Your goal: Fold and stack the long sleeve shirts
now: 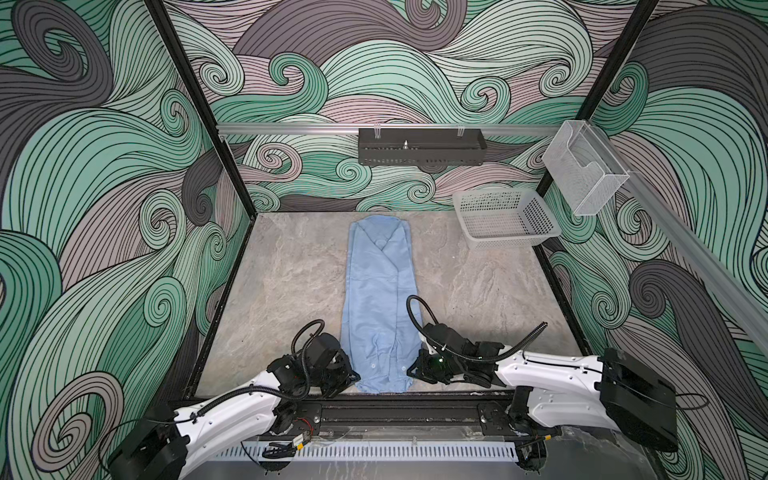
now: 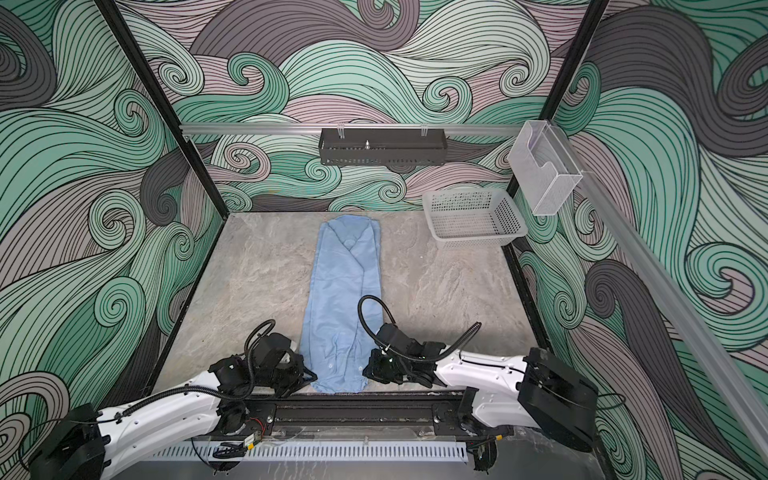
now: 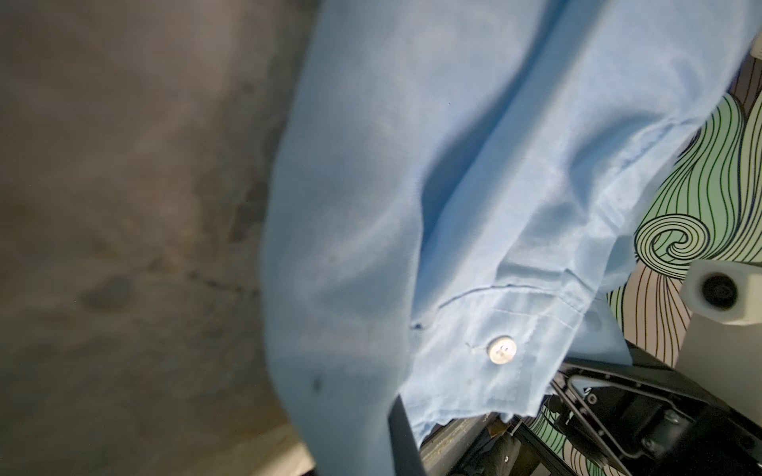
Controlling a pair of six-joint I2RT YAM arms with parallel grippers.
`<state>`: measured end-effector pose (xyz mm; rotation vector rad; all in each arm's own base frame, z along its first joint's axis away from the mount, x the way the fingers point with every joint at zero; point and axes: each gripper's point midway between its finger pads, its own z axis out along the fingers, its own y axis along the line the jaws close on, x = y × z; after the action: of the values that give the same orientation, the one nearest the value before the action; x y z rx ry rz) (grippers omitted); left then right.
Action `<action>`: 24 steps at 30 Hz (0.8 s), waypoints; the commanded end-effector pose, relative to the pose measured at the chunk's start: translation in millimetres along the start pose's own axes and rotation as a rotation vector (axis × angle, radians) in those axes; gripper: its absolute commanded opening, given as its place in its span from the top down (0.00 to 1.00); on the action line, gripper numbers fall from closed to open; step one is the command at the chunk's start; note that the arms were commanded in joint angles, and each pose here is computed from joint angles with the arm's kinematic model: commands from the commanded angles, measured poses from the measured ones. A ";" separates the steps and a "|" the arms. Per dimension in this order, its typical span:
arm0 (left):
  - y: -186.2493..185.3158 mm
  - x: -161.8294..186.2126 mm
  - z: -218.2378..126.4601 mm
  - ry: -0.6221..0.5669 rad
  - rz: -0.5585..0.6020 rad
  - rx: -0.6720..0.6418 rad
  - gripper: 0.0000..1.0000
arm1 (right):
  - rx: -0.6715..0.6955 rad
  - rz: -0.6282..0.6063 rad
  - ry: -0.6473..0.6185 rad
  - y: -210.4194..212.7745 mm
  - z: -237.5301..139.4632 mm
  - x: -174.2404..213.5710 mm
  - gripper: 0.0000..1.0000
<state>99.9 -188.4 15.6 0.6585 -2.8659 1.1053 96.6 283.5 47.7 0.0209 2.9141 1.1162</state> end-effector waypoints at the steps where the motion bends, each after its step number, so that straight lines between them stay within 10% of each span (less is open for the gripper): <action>1: -1.3 5.9 -10.9 -0.006 -0.001 -0.020 1.00 | -0.006 -0.010 0.040 12.3 -6.1 14.3 0.96; 24: -135.6 -60.0 -85.6 -0.141 0.073 0.193 1.00 | -0.227 0.151 -0.027 93.8 -64.4 -76.2 0.91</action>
<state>174.7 -193.3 126.5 0.7945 -2.9327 1.2720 162.2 297.5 146.3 0.2866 2.7925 1.3597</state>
